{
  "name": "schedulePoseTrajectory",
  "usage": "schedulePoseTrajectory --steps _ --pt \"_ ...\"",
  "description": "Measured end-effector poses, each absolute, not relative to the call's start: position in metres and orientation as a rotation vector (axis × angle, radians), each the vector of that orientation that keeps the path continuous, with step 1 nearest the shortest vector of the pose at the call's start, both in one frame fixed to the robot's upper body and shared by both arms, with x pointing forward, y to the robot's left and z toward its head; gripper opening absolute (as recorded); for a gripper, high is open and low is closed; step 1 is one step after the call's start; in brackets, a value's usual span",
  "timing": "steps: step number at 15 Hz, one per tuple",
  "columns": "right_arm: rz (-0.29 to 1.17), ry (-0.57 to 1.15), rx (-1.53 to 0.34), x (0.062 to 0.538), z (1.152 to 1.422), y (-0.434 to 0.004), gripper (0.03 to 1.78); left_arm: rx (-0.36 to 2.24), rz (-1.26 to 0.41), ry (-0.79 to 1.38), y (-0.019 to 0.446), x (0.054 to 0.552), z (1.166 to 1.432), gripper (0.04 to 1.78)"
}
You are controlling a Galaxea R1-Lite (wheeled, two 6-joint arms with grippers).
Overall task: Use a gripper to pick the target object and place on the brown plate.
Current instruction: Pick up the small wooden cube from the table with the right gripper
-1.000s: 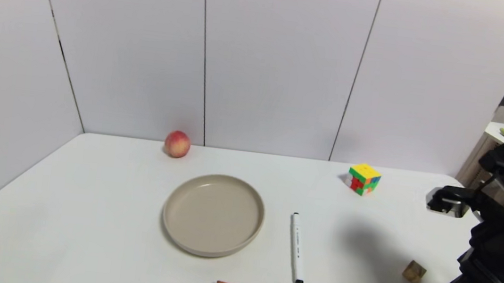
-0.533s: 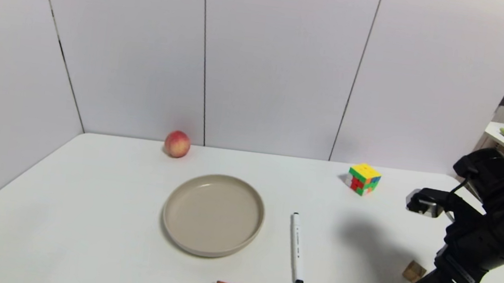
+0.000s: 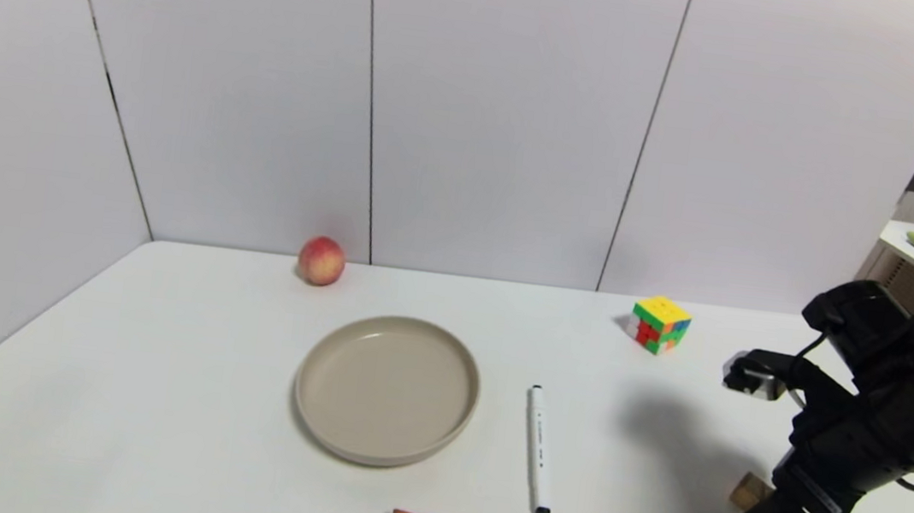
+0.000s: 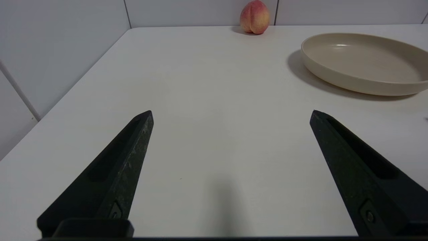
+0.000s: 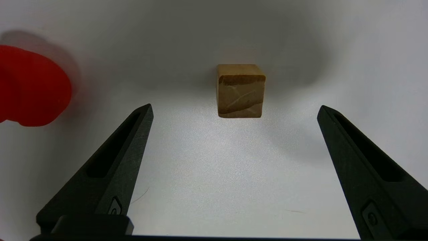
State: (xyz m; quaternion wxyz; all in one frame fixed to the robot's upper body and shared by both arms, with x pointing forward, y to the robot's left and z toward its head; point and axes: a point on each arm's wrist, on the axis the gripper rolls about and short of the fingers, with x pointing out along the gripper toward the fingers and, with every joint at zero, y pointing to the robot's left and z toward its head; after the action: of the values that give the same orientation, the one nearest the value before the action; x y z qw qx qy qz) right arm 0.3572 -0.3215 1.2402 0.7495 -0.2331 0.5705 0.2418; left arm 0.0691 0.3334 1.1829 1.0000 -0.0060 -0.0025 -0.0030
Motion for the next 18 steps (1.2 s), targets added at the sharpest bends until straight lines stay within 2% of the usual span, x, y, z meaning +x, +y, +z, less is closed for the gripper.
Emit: schedulePoseTrajectory --steps 9,13,16,17,18 --pt "0.514 1.23 -0.508 0.37 1.233 -0.323 1.7 -0.012 -0.006 -0.005 0.333 0.069 1.183 1.69" --pt "0.5 1.254 -0.519 0.368 1.23 -0.324 1.08 -0.011 -0.006 -0.005 0.333 0.069 1.183 1.69" --pt "0.501 1.26 -0.517 0.367 1.229 -0.324 0.77 -0.012 -0.006 -0.005 0.333 0.069 1.183 1.69" --pt "0.501 1.26 -0.517 0.367 1.229 -0.323 0.43 -0.011 -0.006 -0.005 0.333 0.069 1.183 1.69" --pt "0.501 1.262 -0.516 0.367 1.229 -0.323 0.35 -0.012 -0.006 -0.005 0.333 0.069 1.183 1.69"
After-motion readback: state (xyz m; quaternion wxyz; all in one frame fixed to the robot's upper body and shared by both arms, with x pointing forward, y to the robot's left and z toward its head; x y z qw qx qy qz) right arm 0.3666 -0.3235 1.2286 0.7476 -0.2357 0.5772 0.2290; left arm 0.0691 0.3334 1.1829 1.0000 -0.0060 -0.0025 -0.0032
